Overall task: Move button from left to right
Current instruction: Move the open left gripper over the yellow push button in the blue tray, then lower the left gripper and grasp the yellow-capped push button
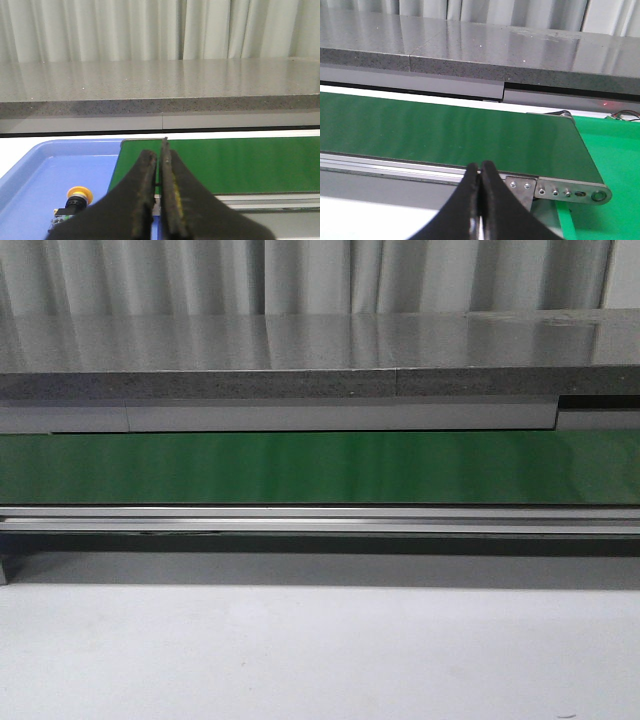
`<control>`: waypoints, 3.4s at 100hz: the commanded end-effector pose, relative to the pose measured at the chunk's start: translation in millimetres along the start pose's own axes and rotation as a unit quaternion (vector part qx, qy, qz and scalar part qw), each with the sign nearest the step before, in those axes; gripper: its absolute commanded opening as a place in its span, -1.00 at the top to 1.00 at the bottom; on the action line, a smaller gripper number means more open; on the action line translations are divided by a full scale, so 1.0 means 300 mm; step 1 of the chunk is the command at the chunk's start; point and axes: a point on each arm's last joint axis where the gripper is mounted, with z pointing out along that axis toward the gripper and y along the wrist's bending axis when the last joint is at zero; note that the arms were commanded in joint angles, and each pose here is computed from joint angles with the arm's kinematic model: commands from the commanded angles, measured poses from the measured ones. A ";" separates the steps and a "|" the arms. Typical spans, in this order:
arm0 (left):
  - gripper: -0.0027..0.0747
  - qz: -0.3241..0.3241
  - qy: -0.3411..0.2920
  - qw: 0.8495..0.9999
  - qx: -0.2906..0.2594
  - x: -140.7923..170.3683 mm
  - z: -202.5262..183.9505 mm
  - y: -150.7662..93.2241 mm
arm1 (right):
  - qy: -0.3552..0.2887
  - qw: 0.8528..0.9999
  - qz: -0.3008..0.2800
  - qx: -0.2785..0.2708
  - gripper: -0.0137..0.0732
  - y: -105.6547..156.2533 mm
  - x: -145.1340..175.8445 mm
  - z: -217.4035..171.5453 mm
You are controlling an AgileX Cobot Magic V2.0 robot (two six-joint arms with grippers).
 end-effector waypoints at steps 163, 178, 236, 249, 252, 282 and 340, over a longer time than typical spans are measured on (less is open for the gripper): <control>0.92 0.003 0.348 0.937 0.006 -0.415 0.264 0.043 | -0.045 0.999 0.000 0.000 0.97 0.001 -0.025 -0.004; 0.62 0.003 0.351 0.936 0.006 -0.413 0.268 0.042 | -0.045 0.999 0.000 0.000 0.97 0.001 -0.025 -0.004; -0.40 0.027 0.370 0.929 -0.016 -0.414 0.317 0.067 | -0.045 0.999 0.000 0.000 0.97 0.001 -0.025 -0.004; -0.40 0.022 0.397 0.916 -0.047 -0.428 0.399 0.109 | -0.045 0.999 0.000 0.000 0.97 0.001 -0.025 -0.004; -0.40 0.019 0.401 0.914 -0.054 -0.431 0.419 0.120 | -0.045 0.999 0.000 0.000 0.97 0.001 -0.025 -0.004; -0.40 -0.001 0.457 0.882 -0.114 -0.393 0.642 0.283 | -0.045 0.999 0.000 0.000 0.97 0.001 -0.025 -0.004; -0.40 -0.040 0.565 0.819 -0.096 -0.100 0.904 0.403 | -0.045 0.999 0.000 0.000 0.97 0.001 -0.025 -0.004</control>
